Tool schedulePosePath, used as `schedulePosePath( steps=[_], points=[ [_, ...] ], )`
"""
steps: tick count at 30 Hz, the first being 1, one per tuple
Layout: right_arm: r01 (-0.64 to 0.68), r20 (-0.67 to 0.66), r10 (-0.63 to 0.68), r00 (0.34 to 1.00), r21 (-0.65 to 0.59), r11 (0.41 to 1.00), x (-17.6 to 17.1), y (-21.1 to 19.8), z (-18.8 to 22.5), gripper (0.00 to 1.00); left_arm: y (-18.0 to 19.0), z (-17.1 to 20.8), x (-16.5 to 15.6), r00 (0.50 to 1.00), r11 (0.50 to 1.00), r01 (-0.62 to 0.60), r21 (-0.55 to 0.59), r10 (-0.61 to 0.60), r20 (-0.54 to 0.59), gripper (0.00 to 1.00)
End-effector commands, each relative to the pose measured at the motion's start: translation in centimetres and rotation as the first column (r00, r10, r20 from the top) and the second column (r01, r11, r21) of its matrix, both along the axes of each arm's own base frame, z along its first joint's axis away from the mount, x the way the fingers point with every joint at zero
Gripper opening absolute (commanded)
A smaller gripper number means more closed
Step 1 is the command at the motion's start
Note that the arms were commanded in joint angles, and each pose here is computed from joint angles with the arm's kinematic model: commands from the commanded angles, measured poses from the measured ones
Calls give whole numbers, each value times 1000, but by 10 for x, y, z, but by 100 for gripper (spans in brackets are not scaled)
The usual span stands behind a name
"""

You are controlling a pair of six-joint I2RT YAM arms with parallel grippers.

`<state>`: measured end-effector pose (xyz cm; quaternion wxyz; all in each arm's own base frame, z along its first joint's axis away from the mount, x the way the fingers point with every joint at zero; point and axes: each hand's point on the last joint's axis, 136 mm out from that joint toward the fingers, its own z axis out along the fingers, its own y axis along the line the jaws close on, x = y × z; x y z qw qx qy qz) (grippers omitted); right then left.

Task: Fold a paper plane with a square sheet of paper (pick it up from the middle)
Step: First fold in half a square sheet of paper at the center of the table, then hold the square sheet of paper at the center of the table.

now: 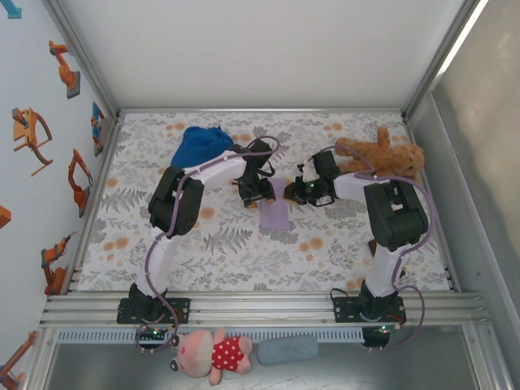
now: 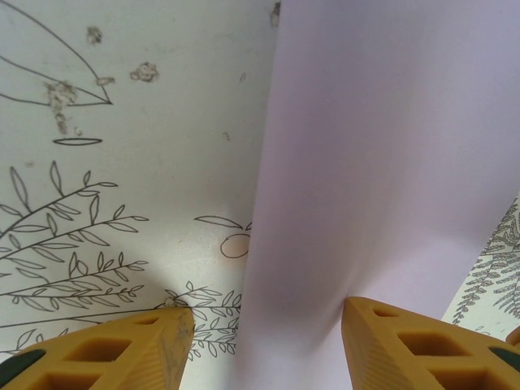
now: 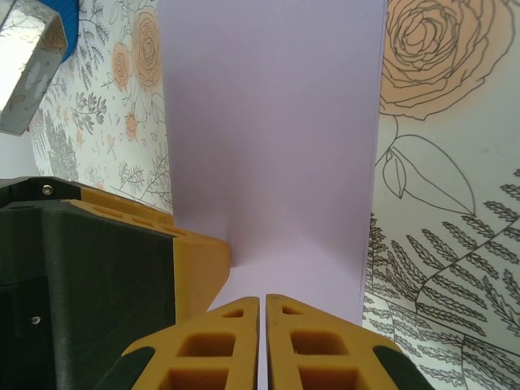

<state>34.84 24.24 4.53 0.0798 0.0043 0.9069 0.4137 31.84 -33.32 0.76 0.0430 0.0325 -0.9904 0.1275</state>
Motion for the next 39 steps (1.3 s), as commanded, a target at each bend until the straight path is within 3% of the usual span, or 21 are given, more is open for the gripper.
schedulePosePath(
  steps=[1,28,39],
  points=[
    [-21,13,21,1000,4,1000,3,4,2,10,30,-101,-44,984,986,59,158,-31,-175,54],
    [-61,-61,61,996,10,998,-6,11,-18,8,28,-102,-45,982,987,58,149,-30,-186,55],
    [-45,-146,23,989,-153,987,-18,-11,-56,4,30,-96,-43,985,987,58,150,-33,-168,55]
  ],
)
